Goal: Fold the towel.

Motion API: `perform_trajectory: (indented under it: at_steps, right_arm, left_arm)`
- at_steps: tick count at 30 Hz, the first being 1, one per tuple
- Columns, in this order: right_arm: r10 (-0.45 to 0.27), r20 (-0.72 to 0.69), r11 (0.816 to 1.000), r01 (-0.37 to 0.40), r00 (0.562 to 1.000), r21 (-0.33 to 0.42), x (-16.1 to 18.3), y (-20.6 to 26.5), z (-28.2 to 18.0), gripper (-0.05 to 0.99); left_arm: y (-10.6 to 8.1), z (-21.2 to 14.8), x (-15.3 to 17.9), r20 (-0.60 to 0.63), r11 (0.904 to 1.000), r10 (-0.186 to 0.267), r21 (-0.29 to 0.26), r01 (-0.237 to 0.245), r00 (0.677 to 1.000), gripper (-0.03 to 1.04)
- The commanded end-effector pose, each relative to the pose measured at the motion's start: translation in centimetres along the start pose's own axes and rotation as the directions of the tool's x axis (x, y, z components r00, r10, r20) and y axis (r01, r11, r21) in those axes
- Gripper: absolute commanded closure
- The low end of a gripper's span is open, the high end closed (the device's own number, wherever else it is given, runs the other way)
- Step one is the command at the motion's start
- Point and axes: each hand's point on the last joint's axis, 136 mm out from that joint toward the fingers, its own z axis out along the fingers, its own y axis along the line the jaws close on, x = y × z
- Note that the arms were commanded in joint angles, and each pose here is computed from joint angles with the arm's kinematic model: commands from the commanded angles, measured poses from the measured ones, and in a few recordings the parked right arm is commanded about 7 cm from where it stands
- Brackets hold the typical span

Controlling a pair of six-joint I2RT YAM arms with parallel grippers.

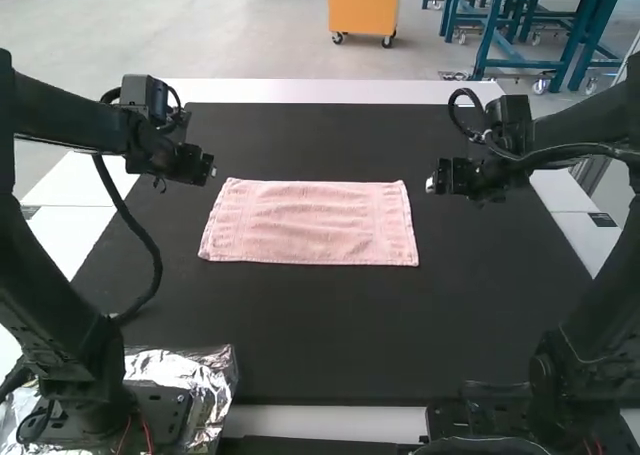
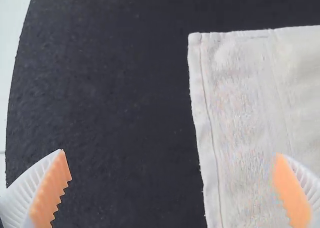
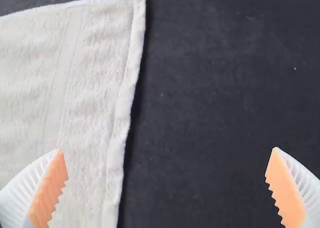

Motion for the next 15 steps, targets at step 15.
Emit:
perform_trajectory:
  at_steps: [15]
  right_arm:
    - [-0.128,-0.011,0.992,0.128,0.992,-0.011,-3.4,3.7,8.3,0.02]
  left_arm:
    - [-1.4,6.9,-1.2,-0.042,0.9859,-0.13,0.101,0.133,0.991,0.05]
